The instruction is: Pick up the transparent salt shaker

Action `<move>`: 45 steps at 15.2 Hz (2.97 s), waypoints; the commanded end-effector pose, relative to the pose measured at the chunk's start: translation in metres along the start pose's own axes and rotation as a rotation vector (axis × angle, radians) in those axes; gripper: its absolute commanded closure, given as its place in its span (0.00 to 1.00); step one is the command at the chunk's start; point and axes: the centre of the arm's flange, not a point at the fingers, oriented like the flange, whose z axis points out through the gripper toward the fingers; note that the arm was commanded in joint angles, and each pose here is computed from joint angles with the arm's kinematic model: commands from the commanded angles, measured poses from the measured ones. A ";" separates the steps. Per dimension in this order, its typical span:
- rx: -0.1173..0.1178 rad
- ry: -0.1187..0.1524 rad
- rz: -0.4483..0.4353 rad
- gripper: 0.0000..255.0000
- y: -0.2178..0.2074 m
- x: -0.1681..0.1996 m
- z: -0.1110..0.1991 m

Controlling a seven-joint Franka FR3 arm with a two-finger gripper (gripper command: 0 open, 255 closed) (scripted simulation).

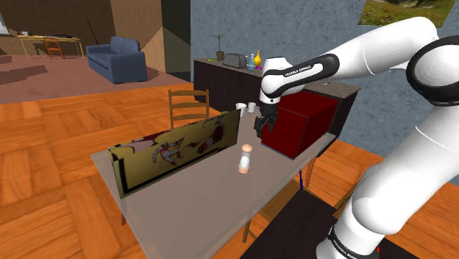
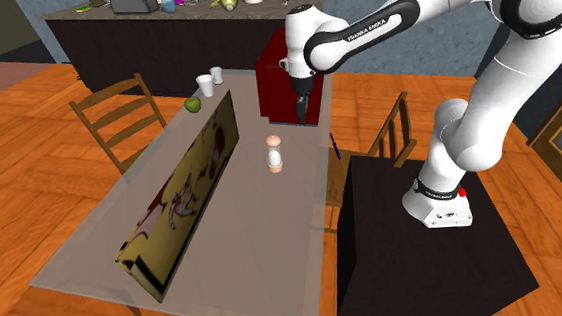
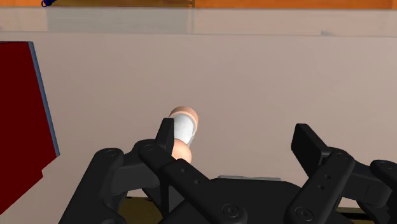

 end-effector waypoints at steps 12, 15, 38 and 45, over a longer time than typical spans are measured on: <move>0.023 -0.014 0.026 0.00 0.062 0.110 0.118; 0.029 -0.017 0.032 0.00 0.077 0.136 0.146; 0.029 -0.017 0.032 1.00 0.077 0.138 0.172; 0.029 -0.017 0.032 1.00 0.078 0.137 0.135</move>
